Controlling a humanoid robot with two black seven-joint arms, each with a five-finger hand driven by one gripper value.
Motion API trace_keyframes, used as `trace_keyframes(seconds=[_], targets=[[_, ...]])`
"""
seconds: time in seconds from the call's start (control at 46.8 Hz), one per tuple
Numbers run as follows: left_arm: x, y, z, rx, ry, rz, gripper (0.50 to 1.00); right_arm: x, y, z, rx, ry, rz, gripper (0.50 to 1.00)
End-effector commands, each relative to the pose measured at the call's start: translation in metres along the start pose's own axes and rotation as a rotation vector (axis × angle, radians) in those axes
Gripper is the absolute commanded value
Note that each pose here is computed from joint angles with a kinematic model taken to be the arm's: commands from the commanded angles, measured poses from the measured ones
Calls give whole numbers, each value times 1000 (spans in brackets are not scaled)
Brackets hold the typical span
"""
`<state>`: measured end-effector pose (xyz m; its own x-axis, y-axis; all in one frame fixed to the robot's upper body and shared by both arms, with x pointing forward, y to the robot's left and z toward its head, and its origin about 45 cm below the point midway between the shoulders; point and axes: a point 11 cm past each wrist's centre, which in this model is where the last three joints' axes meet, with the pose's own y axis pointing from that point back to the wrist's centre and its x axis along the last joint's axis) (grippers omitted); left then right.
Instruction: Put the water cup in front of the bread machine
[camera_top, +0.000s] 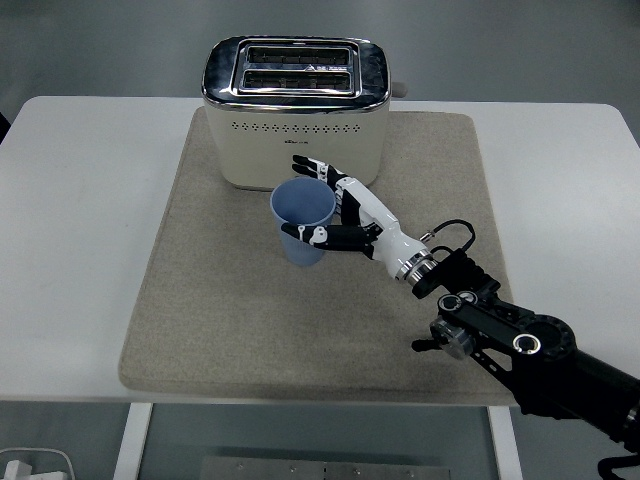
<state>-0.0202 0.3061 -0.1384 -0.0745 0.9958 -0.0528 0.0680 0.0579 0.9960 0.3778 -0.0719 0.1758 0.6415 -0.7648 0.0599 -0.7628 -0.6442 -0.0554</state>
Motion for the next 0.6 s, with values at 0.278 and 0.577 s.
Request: trace_keyframes(seconds=[0.278, 0.577], targets=[[0, 0, 0, 0, 0, -1, 1000, 18, 10, 3, -15, 20, 17, 926], [0, 0, 0, 0, 0, 0, 1000, 26, 13, 1, -13, 22, 29, 926]])
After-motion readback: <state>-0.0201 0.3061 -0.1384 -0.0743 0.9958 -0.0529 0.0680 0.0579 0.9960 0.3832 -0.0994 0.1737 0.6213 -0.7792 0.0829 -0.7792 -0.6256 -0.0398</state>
